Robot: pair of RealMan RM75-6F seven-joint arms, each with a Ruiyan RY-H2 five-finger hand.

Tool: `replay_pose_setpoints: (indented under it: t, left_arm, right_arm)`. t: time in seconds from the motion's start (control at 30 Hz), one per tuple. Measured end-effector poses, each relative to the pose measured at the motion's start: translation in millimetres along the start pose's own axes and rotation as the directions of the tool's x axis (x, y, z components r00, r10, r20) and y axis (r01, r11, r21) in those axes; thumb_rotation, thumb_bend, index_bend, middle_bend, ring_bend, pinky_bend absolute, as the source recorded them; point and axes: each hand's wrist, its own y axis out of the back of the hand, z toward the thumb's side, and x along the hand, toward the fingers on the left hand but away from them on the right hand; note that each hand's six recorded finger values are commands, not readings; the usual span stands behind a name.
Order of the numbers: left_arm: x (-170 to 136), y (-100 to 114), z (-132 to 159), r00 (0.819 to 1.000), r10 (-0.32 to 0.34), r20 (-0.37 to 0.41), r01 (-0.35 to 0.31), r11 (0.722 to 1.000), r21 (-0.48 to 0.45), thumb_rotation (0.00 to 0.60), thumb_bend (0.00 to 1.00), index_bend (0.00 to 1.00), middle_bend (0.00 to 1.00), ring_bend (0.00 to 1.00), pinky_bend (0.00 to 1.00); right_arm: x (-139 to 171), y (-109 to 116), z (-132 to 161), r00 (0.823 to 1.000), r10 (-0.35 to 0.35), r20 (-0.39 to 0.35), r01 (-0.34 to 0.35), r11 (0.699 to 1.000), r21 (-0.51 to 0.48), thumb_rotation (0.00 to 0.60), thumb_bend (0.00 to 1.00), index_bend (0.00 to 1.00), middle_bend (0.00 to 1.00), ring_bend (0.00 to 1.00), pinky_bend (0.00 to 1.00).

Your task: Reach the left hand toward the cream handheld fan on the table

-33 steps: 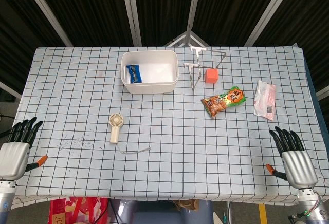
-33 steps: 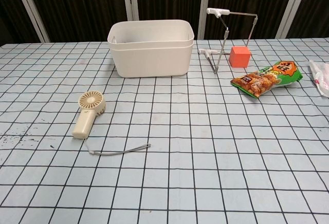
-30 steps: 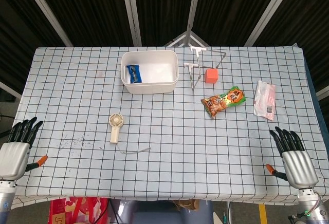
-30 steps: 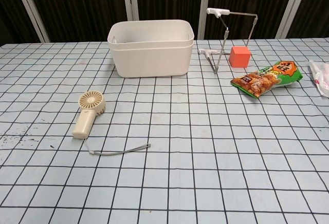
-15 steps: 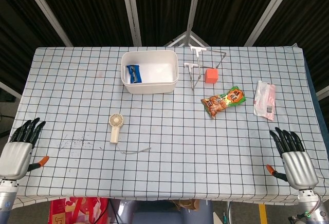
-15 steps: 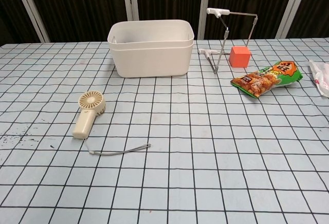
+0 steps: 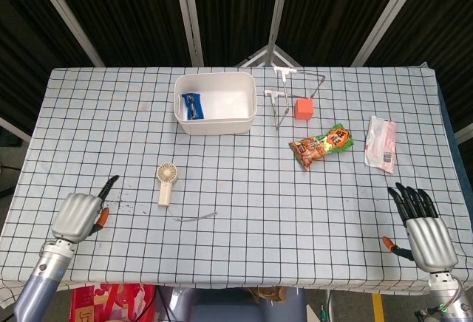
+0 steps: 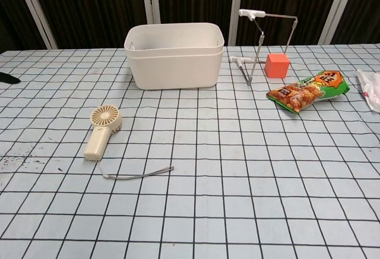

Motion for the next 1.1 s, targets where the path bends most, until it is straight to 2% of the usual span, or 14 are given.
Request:
replay_pose_setpoints:
  t: [0.23,0.43,0.63,1.1]
  left_arm:
    - [30,-18,47,0.997,-0.076,0.034,0.075,0.997,0.029,0.6,0.71,0.02,0.93,0.9,0.91]
    - [45,-36,73,0.991,-0.13,0.043,0.128,0.991,0.046,0.6,0.71,0.02,0.93,0.9,0.91]
    - [52,-49,84,0.987,-0.157,0.033,0.155,0.986,0.057,0.6,0.71,0.03,0.93,0.9,0.91]
    - [54,-57,86,0.986,-0.163,0.016,0.162,0.985,0.059,0.6,0.72,0.03,0.93,0.9,0.91]
  right_arm:
    - [-1,0,0,1.0,0.004,0.0,-0.004,1.0,-0.01,0.6,0.21,0.0,0.0,0.0,0.04]
    - [-1,0,0,1.0,0.005,-0.001,-0.005,1.0,-0.02,0.6,0.21,0.0,0.0,0.0,0.04]
    - [-1,0,0,1.0,0.005,-0.001,-0.005,1.0,-0.023,0.6,0.21,0.0,0.0,0.0,0.04]
    - [-1,0,0,1.0,0.003,0.0,-0.003,1.0,-0.026,0.6,0.21,0.0,0.0,0.0,0.04]
